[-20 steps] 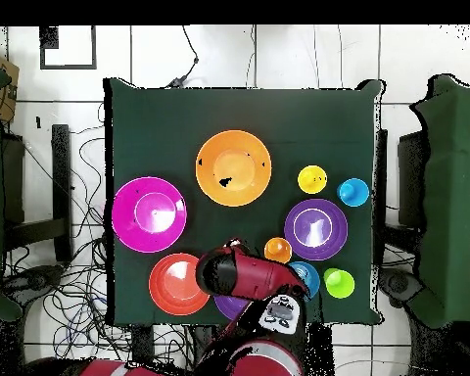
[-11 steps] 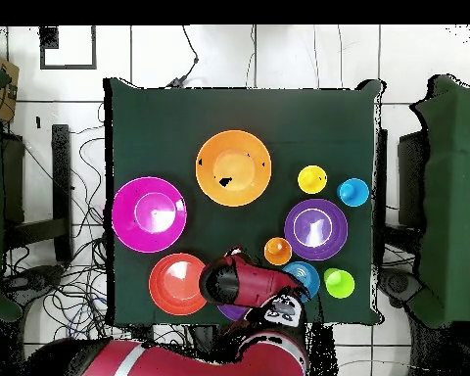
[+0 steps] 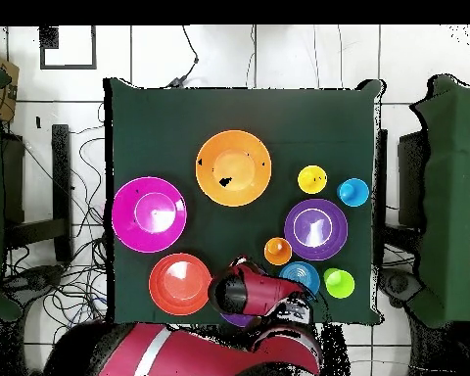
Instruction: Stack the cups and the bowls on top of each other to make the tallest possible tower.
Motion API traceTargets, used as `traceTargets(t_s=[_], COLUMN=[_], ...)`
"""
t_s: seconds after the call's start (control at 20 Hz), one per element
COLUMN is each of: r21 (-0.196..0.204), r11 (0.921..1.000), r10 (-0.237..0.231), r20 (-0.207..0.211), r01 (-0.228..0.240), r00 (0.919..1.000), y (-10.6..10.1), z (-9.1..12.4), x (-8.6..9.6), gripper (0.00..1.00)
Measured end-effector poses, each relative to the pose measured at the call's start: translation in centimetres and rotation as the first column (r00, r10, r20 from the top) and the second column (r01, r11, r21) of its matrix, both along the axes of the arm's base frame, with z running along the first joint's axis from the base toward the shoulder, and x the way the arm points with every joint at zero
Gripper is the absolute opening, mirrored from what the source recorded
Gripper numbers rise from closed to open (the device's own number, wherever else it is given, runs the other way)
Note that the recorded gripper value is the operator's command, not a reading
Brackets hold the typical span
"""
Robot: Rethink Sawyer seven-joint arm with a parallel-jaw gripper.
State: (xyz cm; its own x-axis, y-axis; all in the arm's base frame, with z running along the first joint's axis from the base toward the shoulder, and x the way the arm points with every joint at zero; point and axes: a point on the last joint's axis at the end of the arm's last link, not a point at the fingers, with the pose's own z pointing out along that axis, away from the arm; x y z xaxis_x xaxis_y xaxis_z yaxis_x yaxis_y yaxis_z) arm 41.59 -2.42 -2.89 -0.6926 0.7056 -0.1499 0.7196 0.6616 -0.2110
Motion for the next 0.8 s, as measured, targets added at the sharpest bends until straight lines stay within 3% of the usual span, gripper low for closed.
traceTargets(t_s=[0.8], r21=[0.004], r11=[0.9989], r10=[0.046], r20=[0.017], r01=[-0.046], r00=[0.9988], y=[-0.2], z=[-1.6], x=[-1.4], gripper=[1.0])
